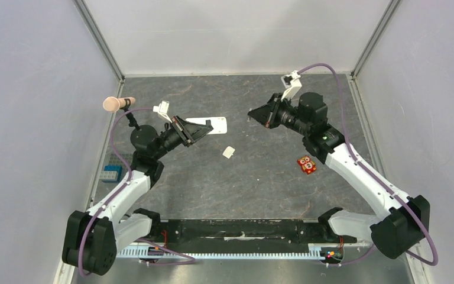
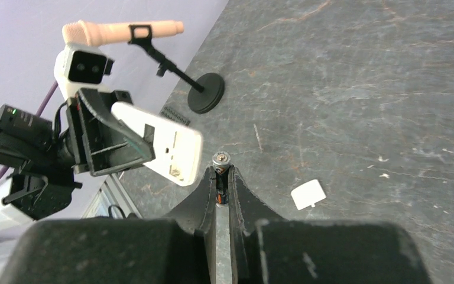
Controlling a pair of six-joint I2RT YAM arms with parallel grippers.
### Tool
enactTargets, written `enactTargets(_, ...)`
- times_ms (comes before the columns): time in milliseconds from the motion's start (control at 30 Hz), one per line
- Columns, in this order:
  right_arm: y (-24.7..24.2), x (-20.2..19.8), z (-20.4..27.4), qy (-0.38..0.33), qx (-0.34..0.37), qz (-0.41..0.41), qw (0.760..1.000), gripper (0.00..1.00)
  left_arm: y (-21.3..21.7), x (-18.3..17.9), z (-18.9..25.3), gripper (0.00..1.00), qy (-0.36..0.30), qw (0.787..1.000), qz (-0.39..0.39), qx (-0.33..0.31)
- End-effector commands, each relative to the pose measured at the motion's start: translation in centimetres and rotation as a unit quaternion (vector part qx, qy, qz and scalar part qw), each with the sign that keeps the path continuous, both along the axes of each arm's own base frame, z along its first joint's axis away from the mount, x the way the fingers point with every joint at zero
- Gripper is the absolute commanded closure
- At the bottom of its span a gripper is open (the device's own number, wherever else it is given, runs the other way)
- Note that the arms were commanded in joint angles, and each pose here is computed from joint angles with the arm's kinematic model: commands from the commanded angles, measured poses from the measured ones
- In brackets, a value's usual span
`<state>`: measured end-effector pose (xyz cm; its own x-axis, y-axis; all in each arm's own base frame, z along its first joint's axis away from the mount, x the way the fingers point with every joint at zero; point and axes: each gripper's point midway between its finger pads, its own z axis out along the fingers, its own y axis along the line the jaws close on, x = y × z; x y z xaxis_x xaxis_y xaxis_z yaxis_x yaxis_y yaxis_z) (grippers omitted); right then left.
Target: Load the batteries into the remote control
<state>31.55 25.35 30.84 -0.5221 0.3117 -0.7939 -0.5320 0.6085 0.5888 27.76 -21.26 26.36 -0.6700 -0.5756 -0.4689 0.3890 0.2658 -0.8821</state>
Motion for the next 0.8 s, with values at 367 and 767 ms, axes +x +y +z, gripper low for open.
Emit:
enactTargets(367,4.2,-2.3,5.8,-0.129,-0.002,0.009,0.992,0.98,-3.2,-1.5,6.1,0.98,-0.092,0.982,-0.06,-0.156)
enactTargets(767,6.2,-1.9,5.6,-0.138,-0.049,-0.006,0.989,0.98,-3.7,-1.0,6.3,0.98,-0.087,0.98,-0.063,-0.167)
